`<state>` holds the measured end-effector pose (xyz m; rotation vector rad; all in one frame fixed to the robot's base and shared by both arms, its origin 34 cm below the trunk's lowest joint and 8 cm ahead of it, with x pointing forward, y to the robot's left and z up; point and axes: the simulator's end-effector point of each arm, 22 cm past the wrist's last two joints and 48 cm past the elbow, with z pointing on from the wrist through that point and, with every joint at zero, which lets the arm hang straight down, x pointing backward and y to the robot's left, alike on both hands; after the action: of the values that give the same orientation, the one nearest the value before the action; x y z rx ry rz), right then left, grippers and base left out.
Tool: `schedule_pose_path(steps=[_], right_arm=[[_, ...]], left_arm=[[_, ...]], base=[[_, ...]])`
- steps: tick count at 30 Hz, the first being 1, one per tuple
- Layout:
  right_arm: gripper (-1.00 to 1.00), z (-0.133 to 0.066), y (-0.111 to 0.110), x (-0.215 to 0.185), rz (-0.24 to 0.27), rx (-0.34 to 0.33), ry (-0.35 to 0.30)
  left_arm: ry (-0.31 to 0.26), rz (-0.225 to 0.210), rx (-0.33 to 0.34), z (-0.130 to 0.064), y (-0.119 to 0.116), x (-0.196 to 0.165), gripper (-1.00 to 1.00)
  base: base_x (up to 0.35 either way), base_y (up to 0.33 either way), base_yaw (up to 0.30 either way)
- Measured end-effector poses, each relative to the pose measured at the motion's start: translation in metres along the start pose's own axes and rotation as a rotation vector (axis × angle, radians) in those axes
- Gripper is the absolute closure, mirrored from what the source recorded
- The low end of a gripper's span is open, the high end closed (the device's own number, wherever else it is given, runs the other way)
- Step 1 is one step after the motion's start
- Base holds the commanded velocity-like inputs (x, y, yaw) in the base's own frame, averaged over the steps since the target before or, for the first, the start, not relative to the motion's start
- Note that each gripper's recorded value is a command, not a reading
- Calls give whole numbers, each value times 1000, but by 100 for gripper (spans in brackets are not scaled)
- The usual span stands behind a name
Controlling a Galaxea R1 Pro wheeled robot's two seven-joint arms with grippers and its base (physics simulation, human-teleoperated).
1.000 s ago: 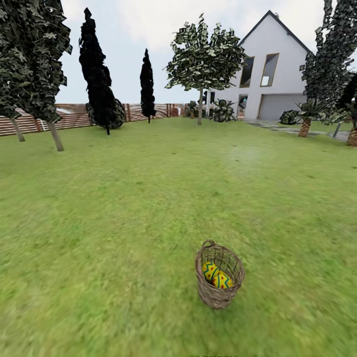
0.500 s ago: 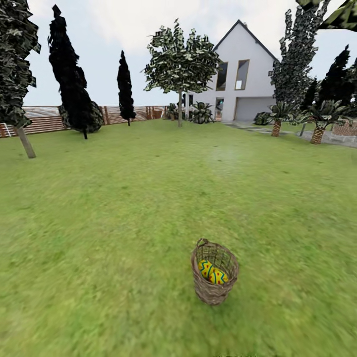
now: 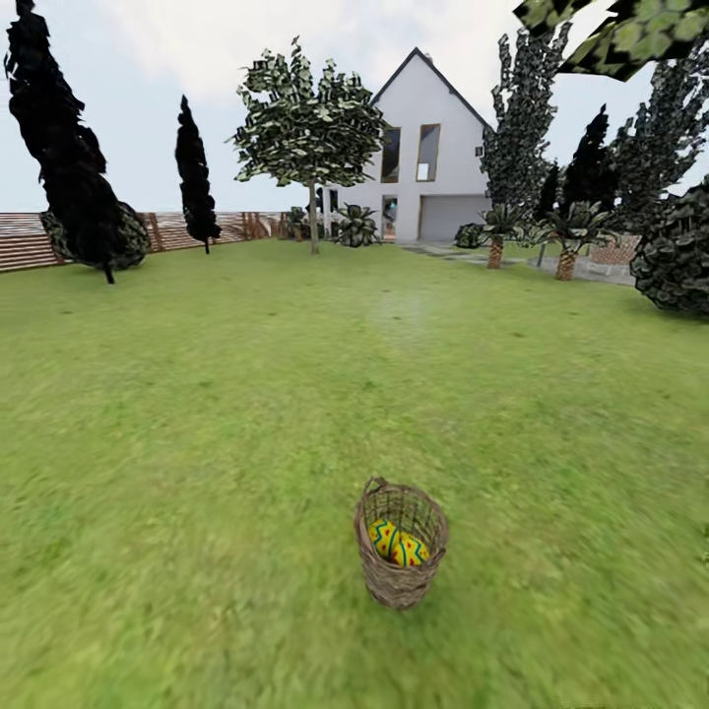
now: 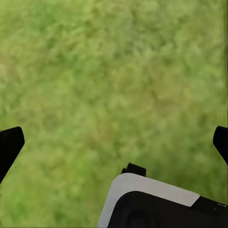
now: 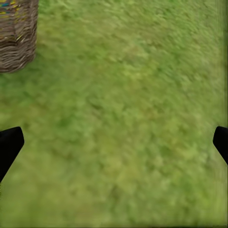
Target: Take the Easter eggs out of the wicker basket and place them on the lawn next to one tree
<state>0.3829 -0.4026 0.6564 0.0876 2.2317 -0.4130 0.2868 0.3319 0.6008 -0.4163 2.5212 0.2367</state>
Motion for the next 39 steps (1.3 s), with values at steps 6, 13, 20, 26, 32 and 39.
schedule_pose_path(steps=[6, 13, 20, 26, 32, 39], right_arm=[[-100, 0, 0, 1, -1, 1, 4], [-100, 0, 0, 3, -3, 2, 8], [-100, 0, -1, 2, -3, 2, 3], [-100, 1, -2, -1, -1, 4, -3], [-100, 1, -2, -4, 1, 4, -12], [-100, 1, 0, -6, 6, 3, -16]], left_arm=[[5, 1, 0, 0, 0, 2, -100], [11, 4, -1, -1, 0, 4, -100], [9, 3, -1, 0, 1, 3, -100], [2, -1, -2, 0, 0, 0, -100], [-6, -3, 0, 1, -1, -3, -100], [-13, -3, 6, 1, -3, -5, -100]], base=[[236, 258, -244], [219, 252, -145], [134, 260, -103], [11, 71, -204], [1, 4, -188], [20, 187, -67]])
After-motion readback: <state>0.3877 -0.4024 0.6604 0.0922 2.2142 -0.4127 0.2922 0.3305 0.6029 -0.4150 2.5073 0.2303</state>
